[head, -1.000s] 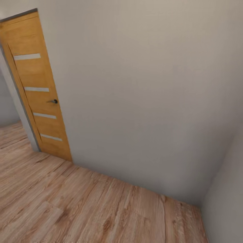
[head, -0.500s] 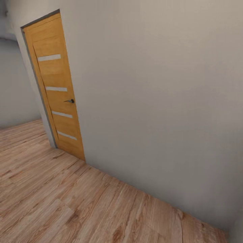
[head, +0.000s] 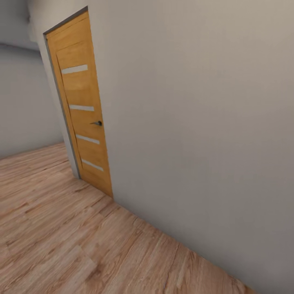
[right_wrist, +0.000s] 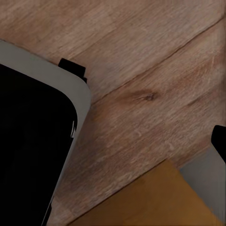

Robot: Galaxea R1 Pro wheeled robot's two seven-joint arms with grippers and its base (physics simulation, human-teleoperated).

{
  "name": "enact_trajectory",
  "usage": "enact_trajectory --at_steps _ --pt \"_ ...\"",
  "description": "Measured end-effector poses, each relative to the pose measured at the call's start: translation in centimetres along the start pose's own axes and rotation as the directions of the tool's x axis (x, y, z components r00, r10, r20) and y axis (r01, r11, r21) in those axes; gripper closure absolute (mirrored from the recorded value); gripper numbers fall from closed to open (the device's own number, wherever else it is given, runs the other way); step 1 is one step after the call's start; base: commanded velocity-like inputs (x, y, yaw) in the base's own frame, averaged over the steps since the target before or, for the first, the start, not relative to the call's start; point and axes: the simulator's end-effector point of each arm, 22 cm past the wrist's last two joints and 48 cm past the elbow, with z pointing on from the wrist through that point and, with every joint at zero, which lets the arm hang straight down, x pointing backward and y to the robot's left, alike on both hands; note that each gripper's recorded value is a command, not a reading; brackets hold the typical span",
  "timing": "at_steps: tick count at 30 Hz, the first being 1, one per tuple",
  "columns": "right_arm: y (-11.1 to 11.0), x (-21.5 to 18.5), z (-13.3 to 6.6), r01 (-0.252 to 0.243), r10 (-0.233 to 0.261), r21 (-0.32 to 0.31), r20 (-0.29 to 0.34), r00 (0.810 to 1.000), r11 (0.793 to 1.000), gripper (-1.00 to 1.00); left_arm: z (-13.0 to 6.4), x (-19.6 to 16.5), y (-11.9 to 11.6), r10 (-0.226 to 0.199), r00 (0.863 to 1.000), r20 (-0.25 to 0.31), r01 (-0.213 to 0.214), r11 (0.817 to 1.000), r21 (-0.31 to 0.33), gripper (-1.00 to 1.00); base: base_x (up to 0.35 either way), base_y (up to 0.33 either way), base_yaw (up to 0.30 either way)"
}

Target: Move the two storage containers from the living room to the garage. In the garage, place one container on the floor and stack the other container on top of it (either order is fine).

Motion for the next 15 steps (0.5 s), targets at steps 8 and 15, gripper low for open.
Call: enact_trajectory --at_steps 8,15 --pt "0.05 -0.09 0.02 0.003 -0.003 -0.001 0.002 1.000 1.000 -1.00 0.01 -0.03 -0.02 -0.001 1.000 0.001 0.001 1.000 0.000 -1.00 0.076 0.000 0.001" --pt "0.04 -0.09 0.02 -0.003 0.003 -0.001 0.001 1.000 1.000 -1.00 0.01 -0.04 -0.03 -0.001 1.000 0.001 0.001 1.000 0.000 -1.00 0.002 0.000 0.057"
